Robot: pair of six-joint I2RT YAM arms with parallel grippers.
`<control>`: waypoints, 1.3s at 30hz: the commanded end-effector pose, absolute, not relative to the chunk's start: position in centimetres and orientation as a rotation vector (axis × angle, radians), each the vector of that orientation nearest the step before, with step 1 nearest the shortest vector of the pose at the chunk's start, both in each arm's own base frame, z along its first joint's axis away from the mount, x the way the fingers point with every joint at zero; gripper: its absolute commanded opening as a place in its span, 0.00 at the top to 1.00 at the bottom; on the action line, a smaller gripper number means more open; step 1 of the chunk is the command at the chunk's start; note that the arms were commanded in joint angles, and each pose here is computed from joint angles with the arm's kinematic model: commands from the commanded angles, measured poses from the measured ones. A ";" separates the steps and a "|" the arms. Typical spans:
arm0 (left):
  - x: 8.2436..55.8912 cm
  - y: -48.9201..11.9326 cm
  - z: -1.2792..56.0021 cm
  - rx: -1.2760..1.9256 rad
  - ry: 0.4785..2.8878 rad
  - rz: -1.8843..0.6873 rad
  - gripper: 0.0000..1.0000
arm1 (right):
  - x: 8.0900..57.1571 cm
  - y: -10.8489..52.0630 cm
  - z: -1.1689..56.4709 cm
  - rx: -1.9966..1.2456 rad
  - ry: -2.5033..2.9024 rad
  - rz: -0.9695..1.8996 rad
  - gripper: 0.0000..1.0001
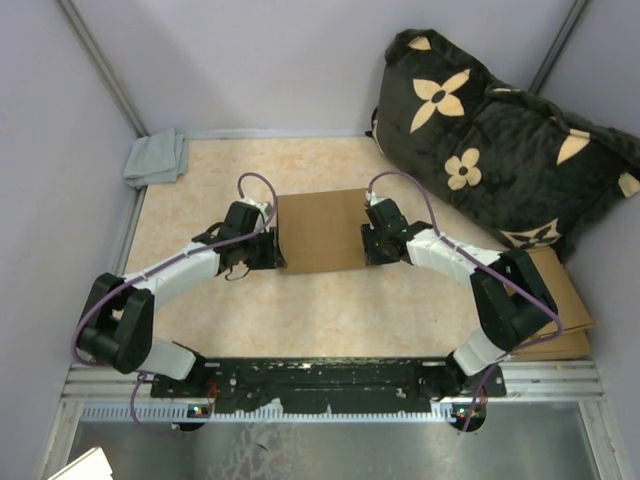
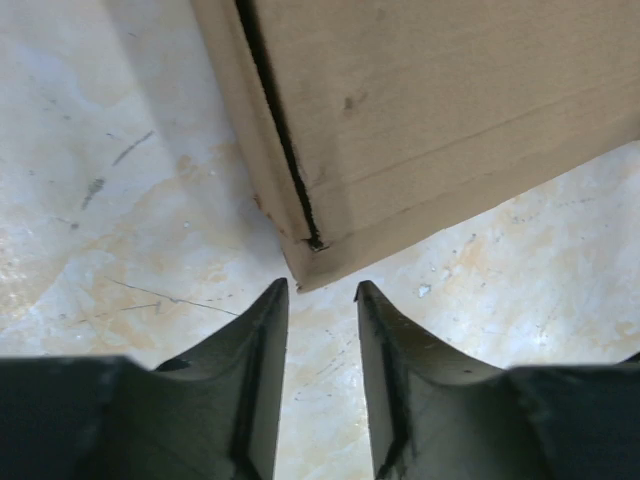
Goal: Fold the paper box
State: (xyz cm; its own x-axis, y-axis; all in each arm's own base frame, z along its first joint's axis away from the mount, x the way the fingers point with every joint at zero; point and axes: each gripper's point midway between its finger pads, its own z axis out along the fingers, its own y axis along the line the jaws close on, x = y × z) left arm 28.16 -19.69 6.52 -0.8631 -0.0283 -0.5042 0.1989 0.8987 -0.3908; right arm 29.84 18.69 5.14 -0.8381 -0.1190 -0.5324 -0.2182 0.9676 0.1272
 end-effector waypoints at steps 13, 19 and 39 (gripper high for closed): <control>29.6 -18.2 13.3 0.012 2.313 -0.534 0.73 | 29.8 17.6 9.5 -0.193 2.404 0.252 0.59; 31.6 -18.1 19.2 -0.022 2.107 -0.557 0.73 | 26.9 22.6 14.6 -0.296 2.251 0.671 0.81; 40.1 -25.6 9.4 0.102 2.247 -0.658 0.82 | 29.2 38.5 10.3 -0.512 2.026 0.878 1.00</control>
